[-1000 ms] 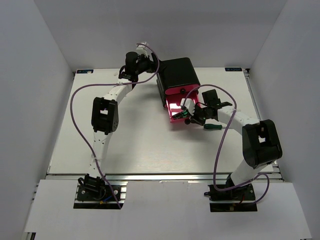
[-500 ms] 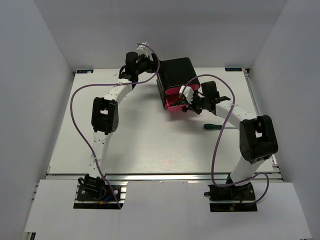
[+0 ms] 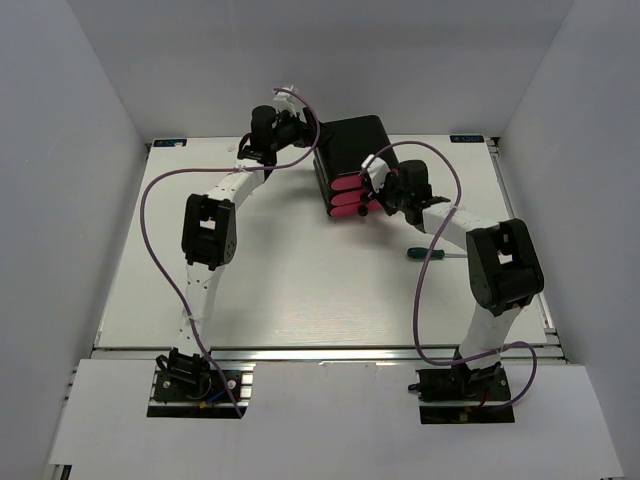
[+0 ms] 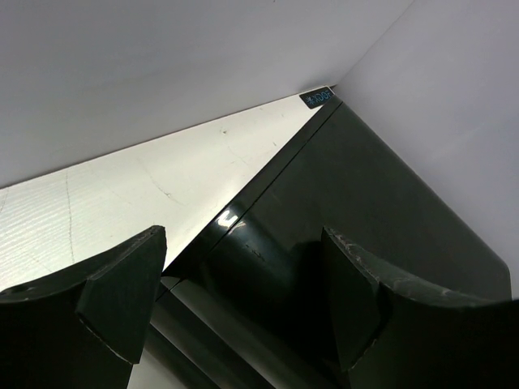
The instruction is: Sort the tools into containers
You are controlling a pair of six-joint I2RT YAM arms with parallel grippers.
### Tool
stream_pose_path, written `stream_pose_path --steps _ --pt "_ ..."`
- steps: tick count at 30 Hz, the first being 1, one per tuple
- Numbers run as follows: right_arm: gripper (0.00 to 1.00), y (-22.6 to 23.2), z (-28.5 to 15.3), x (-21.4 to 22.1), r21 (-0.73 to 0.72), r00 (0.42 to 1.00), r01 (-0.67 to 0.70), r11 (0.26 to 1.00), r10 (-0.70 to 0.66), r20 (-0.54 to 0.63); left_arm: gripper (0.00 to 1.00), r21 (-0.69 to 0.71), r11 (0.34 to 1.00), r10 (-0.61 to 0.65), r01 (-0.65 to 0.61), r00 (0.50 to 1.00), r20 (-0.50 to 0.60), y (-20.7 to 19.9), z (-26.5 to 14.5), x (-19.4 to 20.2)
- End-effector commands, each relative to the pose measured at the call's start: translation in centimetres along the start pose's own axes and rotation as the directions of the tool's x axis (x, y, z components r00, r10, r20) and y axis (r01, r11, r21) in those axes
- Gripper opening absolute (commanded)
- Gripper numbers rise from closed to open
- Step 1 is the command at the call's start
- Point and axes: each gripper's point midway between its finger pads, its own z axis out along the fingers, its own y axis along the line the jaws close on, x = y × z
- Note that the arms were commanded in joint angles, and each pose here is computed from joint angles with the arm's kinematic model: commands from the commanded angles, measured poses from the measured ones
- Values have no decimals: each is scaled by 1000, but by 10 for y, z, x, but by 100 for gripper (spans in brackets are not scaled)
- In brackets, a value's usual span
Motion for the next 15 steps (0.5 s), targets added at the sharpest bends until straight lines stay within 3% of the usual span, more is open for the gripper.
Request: stream_pose_path --steps 1,8,15 --pt "24 -26 -2 -24 160 992 -66 985 47 118 84 75 997 -19 29 990 -140 -37 -1 39" --pt "39 -15 -10 -25 171 974 -104 980 66 216 84 75 997 -23 33 991 -132 -38 -1 37" --pt "36 -21 -25 -26 199 974 -131 971 89 207 84 62 997 -26 34 992 -122 -37 -2 33"
